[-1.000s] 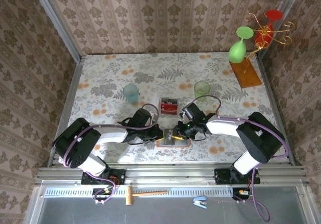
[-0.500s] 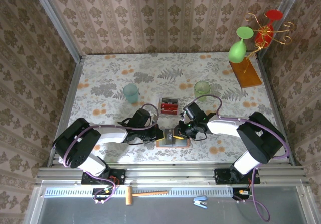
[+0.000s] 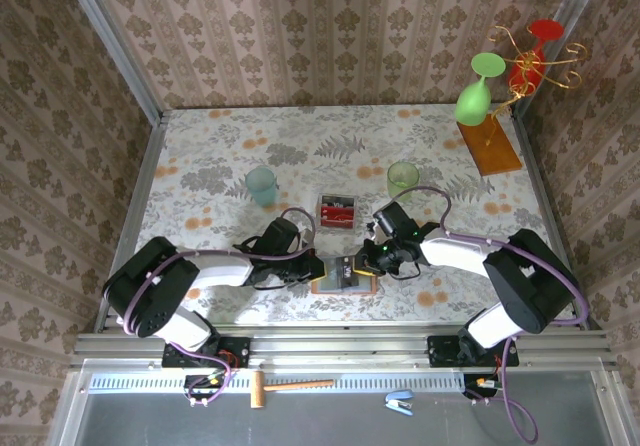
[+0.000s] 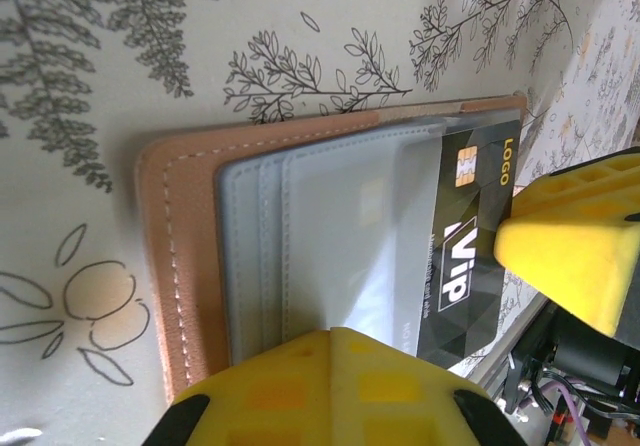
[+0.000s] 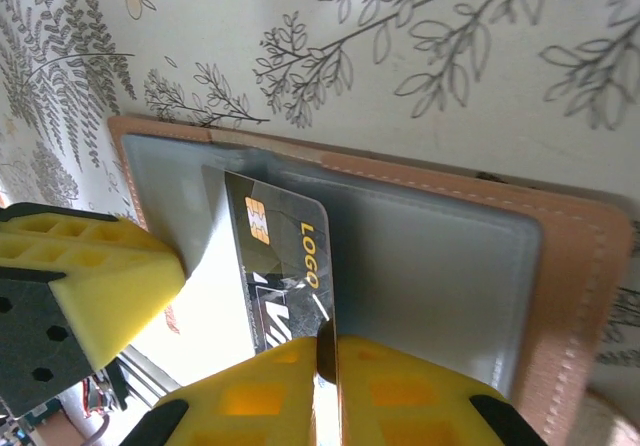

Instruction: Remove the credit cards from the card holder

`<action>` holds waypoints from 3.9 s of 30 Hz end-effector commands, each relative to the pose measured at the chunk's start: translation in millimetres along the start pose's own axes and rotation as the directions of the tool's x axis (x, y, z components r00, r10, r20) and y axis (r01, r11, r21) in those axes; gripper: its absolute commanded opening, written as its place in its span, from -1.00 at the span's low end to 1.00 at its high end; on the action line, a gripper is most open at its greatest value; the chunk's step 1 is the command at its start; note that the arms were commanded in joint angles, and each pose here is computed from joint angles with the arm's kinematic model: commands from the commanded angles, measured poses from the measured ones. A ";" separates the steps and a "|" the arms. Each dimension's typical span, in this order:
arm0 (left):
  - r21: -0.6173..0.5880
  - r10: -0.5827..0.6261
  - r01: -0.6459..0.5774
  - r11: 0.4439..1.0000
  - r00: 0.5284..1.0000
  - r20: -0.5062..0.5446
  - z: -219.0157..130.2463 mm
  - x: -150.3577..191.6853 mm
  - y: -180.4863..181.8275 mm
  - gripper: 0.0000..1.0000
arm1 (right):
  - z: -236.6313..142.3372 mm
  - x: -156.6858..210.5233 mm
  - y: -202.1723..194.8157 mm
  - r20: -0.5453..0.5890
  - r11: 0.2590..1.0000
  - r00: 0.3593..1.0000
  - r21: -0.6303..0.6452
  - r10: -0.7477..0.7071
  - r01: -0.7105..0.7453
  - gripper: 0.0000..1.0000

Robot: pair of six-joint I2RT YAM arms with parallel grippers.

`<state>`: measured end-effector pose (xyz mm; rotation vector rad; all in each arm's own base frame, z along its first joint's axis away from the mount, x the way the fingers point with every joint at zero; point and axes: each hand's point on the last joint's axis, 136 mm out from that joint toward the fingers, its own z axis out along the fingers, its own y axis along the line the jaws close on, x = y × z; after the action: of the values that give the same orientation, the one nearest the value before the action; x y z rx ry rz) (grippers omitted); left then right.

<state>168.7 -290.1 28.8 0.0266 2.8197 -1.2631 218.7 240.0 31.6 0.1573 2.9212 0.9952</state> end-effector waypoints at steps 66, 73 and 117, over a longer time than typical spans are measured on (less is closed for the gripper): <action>0.061 -0.016 0.014 0.998 0.999 0.035 -8.9 5.8 -0.6 -0.74 | -25.1 12.2 23.7 -0.003 0.990 0.998 0.122 -0.066 0.065 -0.71; 0.073 -0.014 0.011 0.997 0.999 0.040 -11.8 5.6 -1.4 -0.73 | -25.8 13.6 25.2 0.003 0.990 0.998 0.128 -0.069 0.068 -0.77; 0.017 -0.049 0.047 0.999 0.984 0.170 -56.6 -6.1 17.0 -0.67 | -90.0 -55.3 58.3 -0.427 0.177 0.263 0.230 -0.865 0.957 -1.00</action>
<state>176.2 -247.1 63.0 -0.1285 2.6586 -1.2849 268.6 240.2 141.8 -1.3867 2.4918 0.1953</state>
